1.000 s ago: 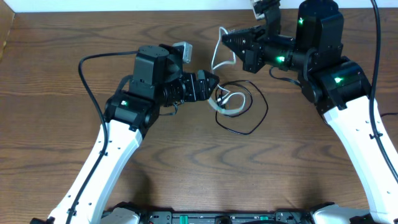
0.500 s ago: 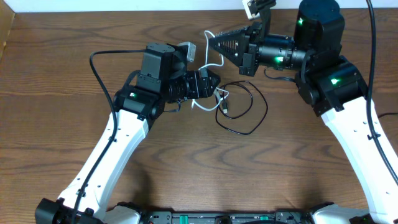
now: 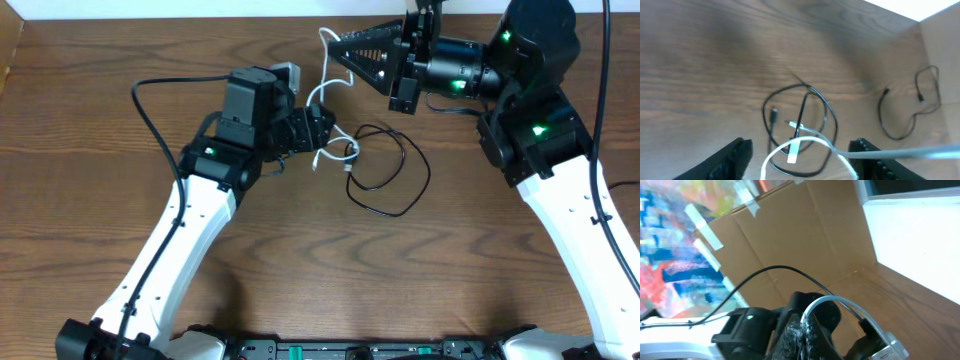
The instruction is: Untangle cables
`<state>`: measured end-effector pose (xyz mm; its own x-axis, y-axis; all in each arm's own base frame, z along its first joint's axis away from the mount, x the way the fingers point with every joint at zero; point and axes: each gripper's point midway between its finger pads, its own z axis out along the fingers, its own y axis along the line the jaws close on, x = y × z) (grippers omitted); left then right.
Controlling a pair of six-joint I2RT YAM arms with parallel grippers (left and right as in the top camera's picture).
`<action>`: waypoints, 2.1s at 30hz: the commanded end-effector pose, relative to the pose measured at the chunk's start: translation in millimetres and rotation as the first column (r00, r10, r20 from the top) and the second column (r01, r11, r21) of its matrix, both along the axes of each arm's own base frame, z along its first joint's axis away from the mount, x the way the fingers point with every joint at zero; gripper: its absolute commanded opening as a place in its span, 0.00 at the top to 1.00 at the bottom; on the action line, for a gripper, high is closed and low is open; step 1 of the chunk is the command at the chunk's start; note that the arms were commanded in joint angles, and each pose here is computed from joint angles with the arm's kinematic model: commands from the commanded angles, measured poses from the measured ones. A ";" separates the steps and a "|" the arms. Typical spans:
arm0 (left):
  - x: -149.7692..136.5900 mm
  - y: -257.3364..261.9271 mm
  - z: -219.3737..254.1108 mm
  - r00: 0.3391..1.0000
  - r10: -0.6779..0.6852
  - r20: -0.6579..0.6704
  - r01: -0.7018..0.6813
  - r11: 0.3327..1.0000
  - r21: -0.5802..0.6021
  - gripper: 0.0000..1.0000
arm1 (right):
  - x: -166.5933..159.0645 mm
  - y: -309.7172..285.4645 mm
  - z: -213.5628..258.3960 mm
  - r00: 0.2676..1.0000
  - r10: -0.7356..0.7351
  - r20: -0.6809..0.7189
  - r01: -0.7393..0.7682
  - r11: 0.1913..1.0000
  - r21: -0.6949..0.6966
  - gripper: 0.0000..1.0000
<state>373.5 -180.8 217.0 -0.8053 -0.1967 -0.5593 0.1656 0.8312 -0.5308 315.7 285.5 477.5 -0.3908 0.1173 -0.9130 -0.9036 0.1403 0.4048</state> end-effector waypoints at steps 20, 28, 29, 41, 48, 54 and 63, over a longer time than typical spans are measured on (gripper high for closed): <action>11.1 66.9 24.5 0.998 0.061 -0.011 -0.062 0.984 -0.168 0.81 | 52.8 -70.2 -72.7 0.925 -0.311 -0.218 0.262 0.938 -0.229 0.99; 0.9 67.5 13.0 0.996 0.055 -0.073 -0.065 0.986 -0.153 0.44 | 66.0 -104.9 -127.9 0.853 -0.502 -0.140 0.389 0.792 -0.471 0.99; -0.8 68.6 10.5 0.995 0.059 -0.085 -0.071 0.987 -0.145 0.44 | 70.5 -113.1 -134.3 0.831 -0.545 -0.114 0.423 0.751 -0.507 0.99; -14.0 73.0 -5.1 0.983 0.073 -0.168 -0.092 0.990 -0.108 0.30 | 120.1 -211.3 -131.6 0.557 -0.827 0.075 0.715 0.431 -0.550 0.99; -15.4 73.2 -6.2 0.982 0.073 -0.176 -0.093 0.990 -0.107 0.28 | 128.5 -281.2 -127.7 0.417 -0.905 0.084 0.784 0.312 -0.536 0.99; -18.8 78.3 -12.7 0.978 0.086 -0.191 -0.100 0.993 -0.067 0.27 | 121.2 -337.2 -135.3 0.301 -0.951 0.067 0.798 0.213 -0.563 0.99; -19.2 78.4 -13.1 0.977 0.086 -0.193 -0.100 0.993 -0.066 0.26 | 100.0 -411.4 -160.0 0.080 -0.993 0.086 0.757 0.005 -0.654 0.99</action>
